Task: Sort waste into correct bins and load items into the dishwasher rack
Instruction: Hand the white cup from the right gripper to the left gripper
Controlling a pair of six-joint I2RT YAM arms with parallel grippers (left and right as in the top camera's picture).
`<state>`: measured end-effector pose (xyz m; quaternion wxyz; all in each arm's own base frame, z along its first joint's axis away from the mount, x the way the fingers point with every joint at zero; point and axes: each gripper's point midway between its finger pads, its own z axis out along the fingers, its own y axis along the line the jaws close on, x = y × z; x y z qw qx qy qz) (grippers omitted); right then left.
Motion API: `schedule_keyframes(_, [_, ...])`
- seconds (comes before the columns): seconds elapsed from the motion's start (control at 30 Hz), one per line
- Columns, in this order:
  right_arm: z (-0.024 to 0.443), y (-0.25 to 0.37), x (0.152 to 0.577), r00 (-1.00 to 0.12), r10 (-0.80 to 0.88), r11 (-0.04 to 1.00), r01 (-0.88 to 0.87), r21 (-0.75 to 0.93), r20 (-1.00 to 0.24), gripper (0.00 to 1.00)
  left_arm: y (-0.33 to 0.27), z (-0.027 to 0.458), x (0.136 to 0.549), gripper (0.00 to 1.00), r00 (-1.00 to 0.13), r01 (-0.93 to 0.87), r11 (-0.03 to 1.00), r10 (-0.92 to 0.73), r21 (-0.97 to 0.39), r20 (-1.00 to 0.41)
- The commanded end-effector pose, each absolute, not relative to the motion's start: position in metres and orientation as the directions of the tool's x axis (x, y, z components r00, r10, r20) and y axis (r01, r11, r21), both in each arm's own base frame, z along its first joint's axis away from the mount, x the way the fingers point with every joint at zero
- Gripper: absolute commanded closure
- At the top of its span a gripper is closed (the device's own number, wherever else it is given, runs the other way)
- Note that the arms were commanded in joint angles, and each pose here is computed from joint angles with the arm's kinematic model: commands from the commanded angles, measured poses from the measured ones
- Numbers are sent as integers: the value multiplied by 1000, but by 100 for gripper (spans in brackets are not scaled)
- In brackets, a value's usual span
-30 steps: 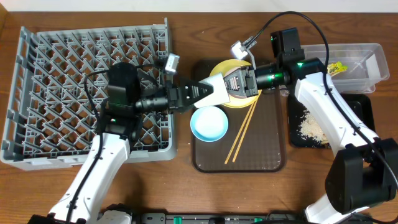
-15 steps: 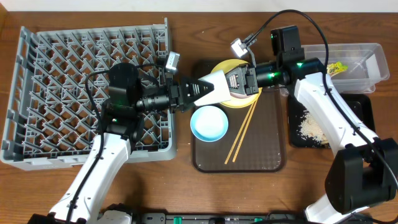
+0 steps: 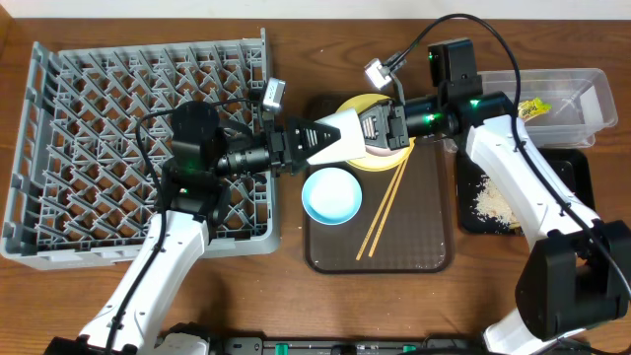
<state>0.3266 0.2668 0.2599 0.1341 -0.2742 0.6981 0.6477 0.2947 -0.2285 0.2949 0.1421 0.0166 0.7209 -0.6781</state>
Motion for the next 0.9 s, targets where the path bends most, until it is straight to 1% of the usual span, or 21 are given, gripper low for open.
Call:
schedule_keyframes(0.0, [237, 291, 324, -800, -257, 119, -583, 804, -542, 99, -243, 312, 280, 25, -954, 275, 44, -109, -960, -279])
schedule_keyframes(0.1, [237, 291, 324, -800, -256, 119, -584, 803, -543, 98, -243, 312, 280, 29, -954, 275, 44, -109, -960, -279])
schedule_keyframes(0.13, [237, 291, 324, -799, -256, 119, -584, 803, -543, 95, -243, 312, 280, 31, -954, 277, 44, -109, -960, -280])
schedule_keyframes(0.17, [237, 291, 324, -799, -256, 120, -584, 802, -544, 89, -243, 312, 280, 33, -954, 278, 45, -109, -960, -281])
schedule_keyframes(0.2, [235, 290, 326, -800, -254, 135, -586, 799, -544, 75, -243, 312, 280, 35, -951, 288, 46, -108, -957, -291])
schedule_keyframes(0.23, [233, 290, 328, -801, -252, 150, -587, 796, -544, 64, -243, 312, 280, 37, -945, 306, 48, -107, -951, -310])
schedule_keyframes(0.3, [233, 288, 330, -802, -248, 155, -587, 795, -544, 52, -243, 312, 280, 43, -929, 350, 53, -104, -935, -354])
schedule_keyframes(0.4, [232, 282, 334, -808, -235, 166, -580, 797, -540, 50, -243, 312, 280, 49, -900, 420, 61, -100, -905, -424])
schedule_keyframes(0.53, [234, 262, 346, -831, -192, 182, -552, 814, -521, 48, -243, 309, 281, 50, -858, 499, 77, -94, -863, -504])
schedule_keyframes(0.67, [242, 239, 352, -857, -143, 152, -513, 845, -495, 48, -241, 293, 289, 50, -856, 487, 146, -116, -861, -504])
schedule_keyframes(0.73, [245, 228, 356, -866, -119, 143, -498, 855, -485, 48, -239, 283, 294, 52, -858, 471, 188, -130, -862, -497])
schedule_keyframes(0.87, [245, 205, 369, -873, -66, 170, -487, 857, -483, 48, -231, 274, 302, 57, -827, 504, 244, -141, -829, -544])
